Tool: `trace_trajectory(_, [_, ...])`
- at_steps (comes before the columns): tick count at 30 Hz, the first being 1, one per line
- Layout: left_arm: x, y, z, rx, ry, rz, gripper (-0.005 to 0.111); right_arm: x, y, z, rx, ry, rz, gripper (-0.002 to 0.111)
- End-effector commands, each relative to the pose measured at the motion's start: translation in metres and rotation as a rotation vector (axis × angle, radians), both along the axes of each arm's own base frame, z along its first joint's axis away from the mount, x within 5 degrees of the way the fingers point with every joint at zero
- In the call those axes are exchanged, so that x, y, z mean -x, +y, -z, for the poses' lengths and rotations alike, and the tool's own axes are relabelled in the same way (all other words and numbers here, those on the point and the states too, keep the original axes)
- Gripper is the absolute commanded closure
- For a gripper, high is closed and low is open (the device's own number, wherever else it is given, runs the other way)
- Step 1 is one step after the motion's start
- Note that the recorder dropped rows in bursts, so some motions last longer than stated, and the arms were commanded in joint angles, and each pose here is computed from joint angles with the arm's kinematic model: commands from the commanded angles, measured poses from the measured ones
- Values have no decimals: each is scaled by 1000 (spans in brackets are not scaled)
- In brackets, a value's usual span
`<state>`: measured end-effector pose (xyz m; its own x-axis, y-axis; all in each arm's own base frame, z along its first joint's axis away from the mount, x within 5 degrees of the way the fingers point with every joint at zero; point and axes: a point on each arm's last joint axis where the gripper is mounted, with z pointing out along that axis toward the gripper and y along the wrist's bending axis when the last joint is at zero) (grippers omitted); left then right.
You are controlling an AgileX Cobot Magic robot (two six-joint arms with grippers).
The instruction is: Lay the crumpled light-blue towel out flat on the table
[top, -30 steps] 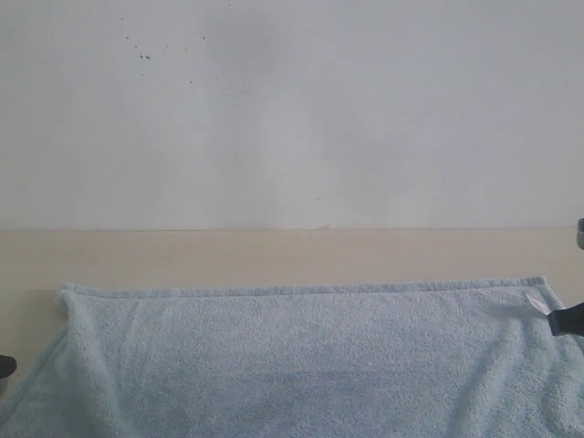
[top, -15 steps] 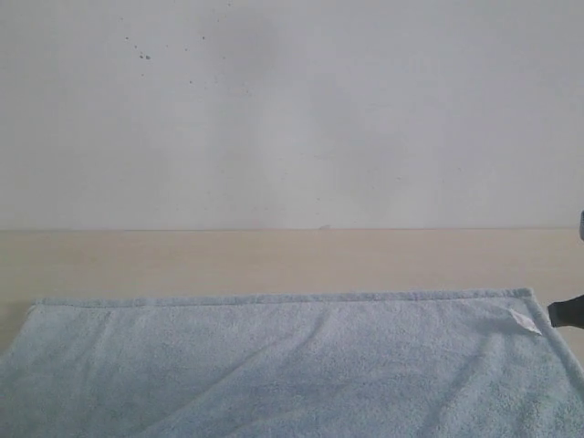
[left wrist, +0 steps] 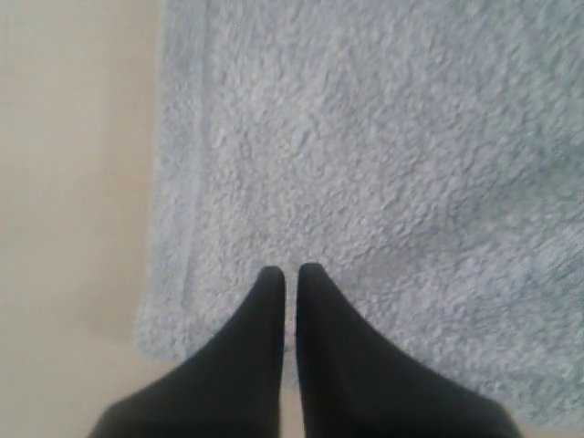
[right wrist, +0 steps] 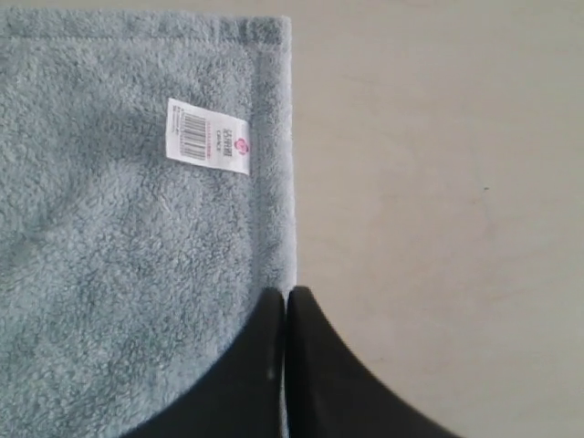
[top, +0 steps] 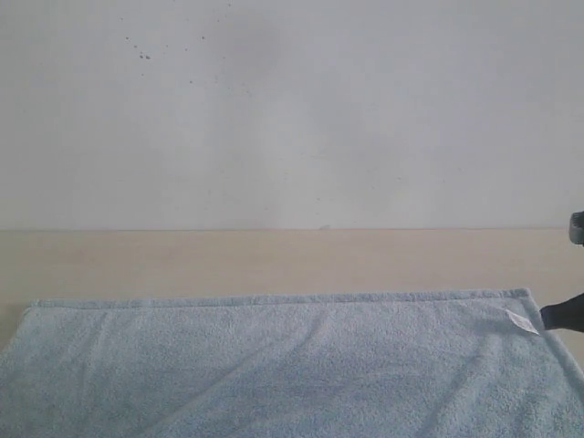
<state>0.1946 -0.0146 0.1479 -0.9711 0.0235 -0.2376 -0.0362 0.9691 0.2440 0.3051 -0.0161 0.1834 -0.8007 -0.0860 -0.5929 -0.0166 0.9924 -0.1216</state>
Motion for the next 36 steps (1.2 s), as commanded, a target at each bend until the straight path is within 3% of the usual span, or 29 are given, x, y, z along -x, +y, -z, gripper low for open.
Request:
trace_trajectory(1, [-9,-5,-10,57,-102,7,102,-14,-2,14,17,36,-22,108])
trace_trajectory(14, [-25,-12,-22,107,-210,46,102,-52,-3,53,44,111,-74,108])
trace_trajectory(24, [-26,-12,-22,118,-218,44,102,-55,-3,66,27,132,-67,108])
trace_trajectory(36, [-27,-13,-22,126,-228,48,102,-54,47,66,56,130,-239,108])
